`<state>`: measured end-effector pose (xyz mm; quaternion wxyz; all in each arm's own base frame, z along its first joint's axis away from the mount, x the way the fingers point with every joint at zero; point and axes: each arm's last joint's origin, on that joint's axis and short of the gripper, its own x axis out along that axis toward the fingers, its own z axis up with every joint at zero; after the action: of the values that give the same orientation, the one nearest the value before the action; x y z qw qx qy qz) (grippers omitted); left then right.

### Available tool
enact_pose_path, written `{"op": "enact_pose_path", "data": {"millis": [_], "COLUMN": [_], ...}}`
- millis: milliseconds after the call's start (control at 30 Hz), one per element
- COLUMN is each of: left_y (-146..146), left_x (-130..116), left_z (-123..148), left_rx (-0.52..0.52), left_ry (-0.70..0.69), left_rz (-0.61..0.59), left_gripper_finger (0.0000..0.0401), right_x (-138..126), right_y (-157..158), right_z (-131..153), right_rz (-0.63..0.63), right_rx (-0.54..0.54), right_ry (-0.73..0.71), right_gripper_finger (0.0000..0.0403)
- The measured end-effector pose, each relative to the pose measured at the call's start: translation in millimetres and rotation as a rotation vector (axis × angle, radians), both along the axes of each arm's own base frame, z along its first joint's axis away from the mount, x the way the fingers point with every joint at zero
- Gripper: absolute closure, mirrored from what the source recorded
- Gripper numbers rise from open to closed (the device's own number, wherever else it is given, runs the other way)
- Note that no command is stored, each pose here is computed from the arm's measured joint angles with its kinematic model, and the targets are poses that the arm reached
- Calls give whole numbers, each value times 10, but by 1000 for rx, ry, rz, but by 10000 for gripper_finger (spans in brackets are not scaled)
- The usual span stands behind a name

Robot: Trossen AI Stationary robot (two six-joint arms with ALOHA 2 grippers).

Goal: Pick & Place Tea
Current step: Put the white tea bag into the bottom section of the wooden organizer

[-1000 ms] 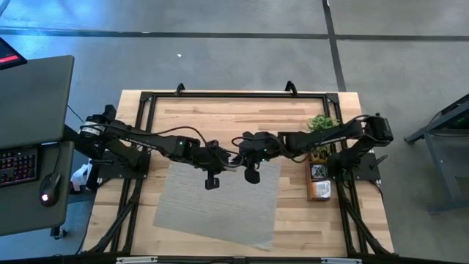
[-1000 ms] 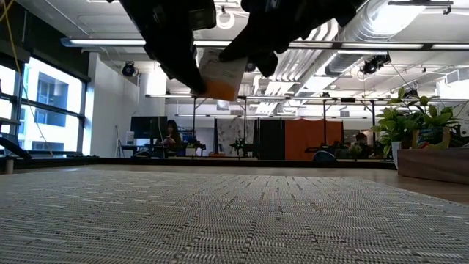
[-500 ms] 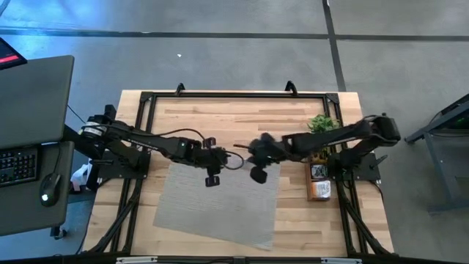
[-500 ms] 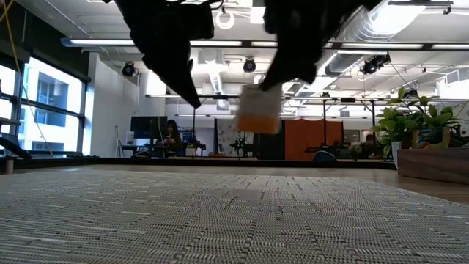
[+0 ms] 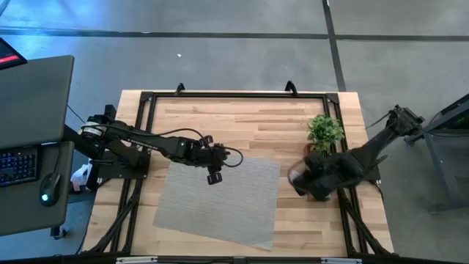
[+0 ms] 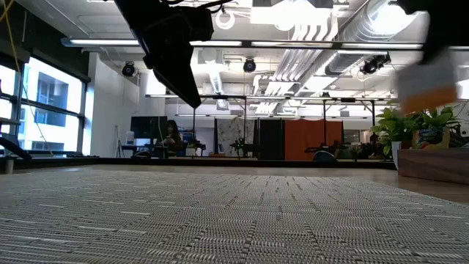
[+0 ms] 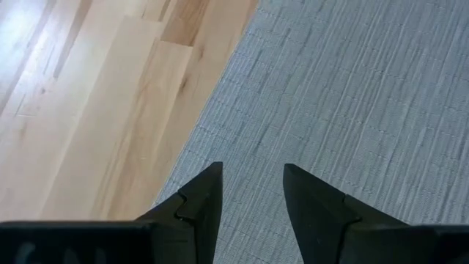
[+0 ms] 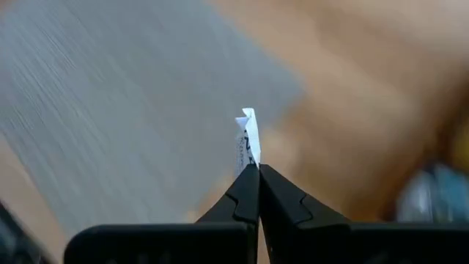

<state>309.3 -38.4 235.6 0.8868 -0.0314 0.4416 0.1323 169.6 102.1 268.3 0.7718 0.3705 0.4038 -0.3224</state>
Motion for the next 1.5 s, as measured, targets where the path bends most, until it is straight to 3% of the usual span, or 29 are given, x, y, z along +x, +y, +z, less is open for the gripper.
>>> {"op": "enact_pose_path", "data": {"millis": [100, 433, 700, 967, 1500], "left_y": [4, 9, 11, 11, 12], "left_x": [2, 30, 44, 44, 43], "left_z": [2, 26, 38, 37, 39], "left_rx": [12, 4, 16, 18, 20], "left_ry": [-4, -57, -76, -75, -76], "left_rz": [9, 65, 69, 69, 71], "left_gripper_finger": [259, 259, 259, 259, 259], "right_x": [-141, -424, -368, -240, -268], "right_y": [102, 0, 53, 152, 147], "right_z": [-63, -112, -161, -350, -378], "right_rz": [-29, -200, -227, -244, -243], "right_rx": [84, 96, 115, 16, -22], "right_ry": [106, 477, 483, 560, 661], "right_gripper_finger": [402, 403, 403, 401, 312]}}
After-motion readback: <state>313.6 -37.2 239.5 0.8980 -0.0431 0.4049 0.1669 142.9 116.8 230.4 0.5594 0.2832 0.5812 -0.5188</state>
